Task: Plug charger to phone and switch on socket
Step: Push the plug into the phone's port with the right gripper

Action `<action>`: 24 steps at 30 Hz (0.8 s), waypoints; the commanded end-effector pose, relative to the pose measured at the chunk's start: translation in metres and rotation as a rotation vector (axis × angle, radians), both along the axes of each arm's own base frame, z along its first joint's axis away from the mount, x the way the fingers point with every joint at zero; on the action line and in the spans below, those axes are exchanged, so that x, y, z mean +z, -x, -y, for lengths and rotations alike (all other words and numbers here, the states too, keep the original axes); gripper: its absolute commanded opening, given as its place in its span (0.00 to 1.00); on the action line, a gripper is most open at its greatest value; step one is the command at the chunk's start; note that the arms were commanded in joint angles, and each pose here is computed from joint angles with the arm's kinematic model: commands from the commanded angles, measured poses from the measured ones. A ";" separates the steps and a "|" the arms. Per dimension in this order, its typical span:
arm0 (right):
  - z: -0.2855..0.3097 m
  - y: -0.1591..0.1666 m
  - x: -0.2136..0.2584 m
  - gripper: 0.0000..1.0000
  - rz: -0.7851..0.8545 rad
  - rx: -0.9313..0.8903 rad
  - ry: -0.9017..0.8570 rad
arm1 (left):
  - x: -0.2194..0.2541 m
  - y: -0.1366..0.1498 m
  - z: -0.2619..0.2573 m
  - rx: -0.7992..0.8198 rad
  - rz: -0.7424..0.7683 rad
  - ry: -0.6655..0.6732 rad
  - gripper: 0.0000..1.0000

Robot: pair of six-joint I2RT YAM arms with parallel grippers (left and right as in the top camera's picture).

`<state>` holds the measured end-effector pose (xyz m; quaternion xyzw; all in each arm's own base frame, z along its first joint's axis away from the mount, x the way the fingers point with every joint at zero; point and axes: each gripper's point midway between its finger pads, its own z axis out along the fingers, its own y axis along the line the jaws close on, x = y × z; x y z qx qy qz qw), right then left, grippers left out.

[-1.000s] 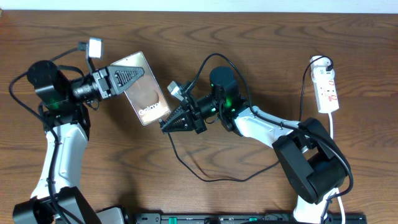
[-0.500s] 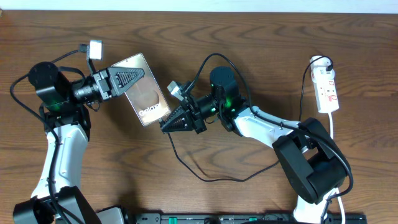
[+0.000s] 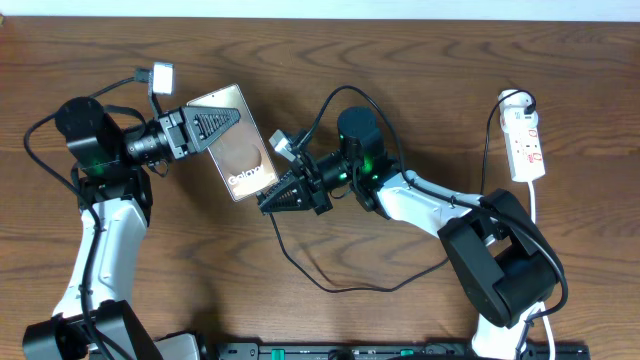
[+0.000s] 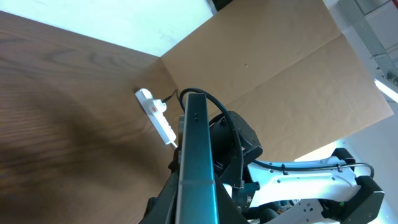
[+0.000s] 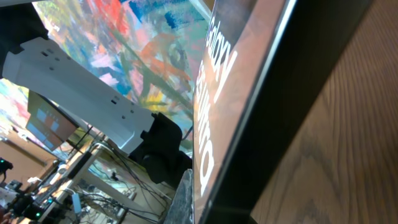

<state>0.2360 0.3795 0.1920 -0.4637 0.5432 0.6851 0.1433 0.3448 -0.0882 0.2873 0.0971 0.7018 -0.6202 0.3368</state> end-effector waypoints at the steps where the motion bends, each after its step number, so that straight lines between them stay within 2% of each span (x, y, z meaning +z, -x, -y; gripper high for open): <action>1: -0.001 -0.008 0.001 0.01 -0.013 -0.040 0.011 | 0.002 0.009 0.006 -0.050 0.040 -0.012 0.07; 17: -0.012 -0.036 0.008 0.01 -0.062 -0.210 0.027 | 0.002 -0.001 0.003 0.012 0.038 -0.014 0.08; 24: -0.012 -0.041 0.012 0.01 -0.035 -0.232 0.003 | 0.002 0.007 0.006 -0.037 0.040 -0.012 0.07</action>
